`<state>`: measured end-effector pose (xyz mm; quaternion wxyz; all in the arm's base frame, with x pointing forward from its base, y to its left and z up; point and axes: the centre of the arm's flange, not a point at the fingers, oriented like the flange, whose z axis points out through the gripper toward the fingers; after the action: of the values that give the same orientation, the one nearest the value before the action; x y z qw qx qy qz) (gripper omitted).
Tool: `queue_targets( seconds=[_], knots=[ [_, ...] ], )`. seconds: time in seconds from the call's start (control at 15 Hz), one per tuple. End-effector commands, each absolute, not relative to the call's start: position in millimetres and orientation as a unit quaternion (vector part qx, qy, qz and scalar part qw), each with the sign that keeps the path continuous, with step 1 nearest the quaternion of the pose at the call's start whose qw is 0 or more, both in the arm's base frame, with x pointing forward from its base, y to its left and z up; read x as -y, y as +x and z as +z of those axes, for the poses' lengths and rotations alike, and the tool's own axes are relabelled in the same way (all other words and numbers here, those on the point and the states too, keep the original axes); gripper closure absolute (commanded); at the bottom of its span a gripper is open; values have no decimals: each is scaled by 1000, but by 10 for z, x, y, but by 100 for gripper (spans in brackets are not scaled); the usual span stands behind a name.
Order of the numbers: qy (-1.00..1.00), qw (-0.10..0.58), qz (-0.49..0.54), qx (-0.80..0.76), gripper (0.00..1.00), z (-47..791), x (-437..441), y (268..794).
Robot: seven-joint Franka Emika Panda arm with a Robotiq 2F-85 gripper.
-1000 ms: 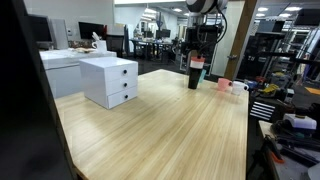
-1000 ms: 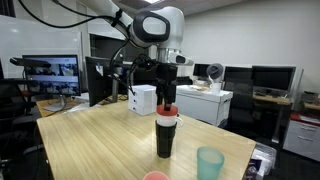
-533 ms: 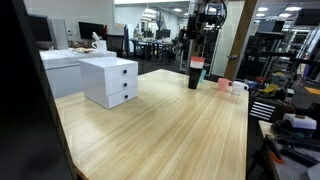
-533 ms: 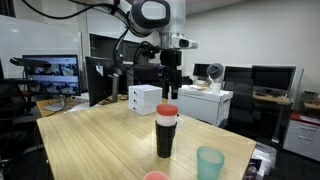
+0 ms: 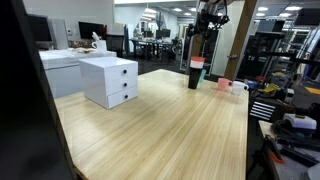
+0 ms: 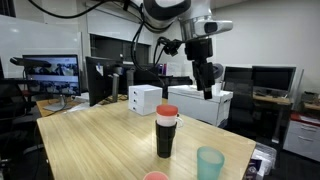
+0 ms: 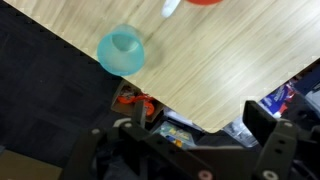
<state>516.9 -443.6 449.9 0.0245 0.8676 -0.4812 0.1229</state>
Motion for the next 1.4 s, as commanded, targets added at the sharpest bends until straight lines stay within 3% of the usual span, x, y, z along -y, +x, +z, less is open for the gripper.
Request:
queue_targets(
  seconds=[0.0,0.53,1.33],
  knots=[
    [823,35,116,555,0,4240,4852,5074],
    [759,71,59,644,0,3584,5201,4733],
    [747,64,20,662,0,3155,5265,4643]
  ],
)
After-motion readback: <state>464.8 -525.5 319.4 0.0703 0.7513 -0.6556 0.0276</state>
